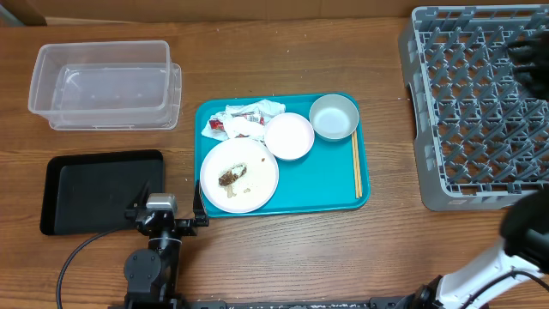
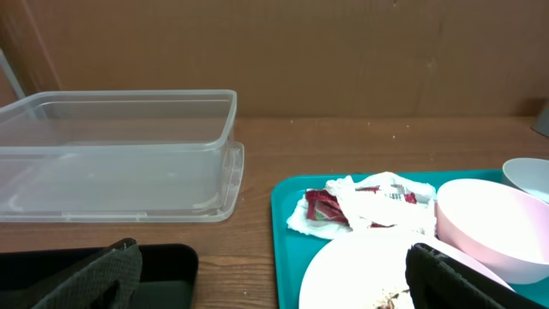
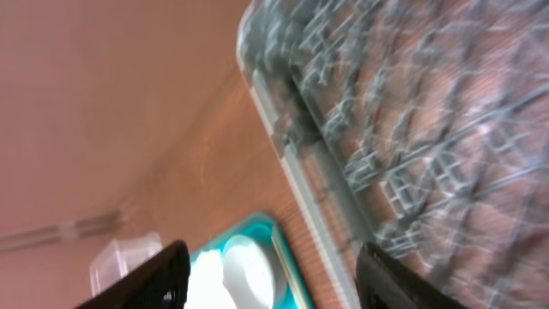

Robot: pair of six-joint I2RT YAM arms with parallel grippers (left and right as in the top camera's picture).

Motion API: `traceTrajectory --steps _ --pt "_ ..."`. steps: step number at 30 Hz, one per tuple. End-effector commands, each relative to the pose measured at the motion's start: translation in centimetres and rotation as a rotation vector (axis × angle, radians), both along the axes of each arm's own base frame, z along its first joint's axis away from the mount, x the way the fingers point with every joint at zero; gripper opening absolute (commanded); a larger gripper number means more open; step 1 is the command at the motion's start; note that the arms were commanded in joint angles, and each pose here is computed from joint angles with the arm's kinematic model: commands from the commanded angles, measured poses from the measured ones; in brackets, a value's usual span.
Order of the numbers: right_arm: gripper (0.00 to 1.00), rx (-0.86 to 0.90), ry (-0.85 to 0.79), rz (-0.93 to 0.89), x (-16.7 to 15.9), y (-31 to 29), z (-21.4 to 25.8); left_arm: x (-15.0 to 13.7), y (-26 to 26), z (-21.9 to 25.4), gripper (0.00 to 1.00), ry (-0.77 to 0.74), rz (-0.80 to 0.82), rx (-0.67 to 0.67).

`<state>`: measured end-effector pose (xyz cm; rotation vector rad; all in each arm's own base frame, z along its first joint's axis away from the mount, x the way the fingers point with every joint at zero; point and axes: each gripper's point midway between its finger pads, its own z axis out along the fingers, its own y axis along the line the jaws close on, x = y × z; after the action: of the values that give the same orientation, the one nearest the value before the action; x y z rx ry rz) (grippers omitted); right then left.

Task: Sort waste into correct bins and load items into the dishwasher
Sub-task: 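Reach the right gripper back to the tray and grasp the small white cup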

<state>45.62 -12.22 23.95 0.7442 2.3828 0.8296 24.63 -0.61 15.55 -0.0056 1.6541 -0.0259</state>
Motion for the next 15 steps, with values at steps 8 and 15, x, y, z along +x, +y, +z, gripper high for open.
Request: traceTrajectory --steps 8,15 --pt "0.65 -0.421 0.219 0.149 2.4 17.2 -6.2 0.0 0.0 0.1 1.0 -0.008 -0.002 -0.007" --pt "0.6 -0.489 0.258 0.088 3.3 25.1 -10.7 0.0 0.0 0.1 1.0 -0.008 -0.002 -0.007"
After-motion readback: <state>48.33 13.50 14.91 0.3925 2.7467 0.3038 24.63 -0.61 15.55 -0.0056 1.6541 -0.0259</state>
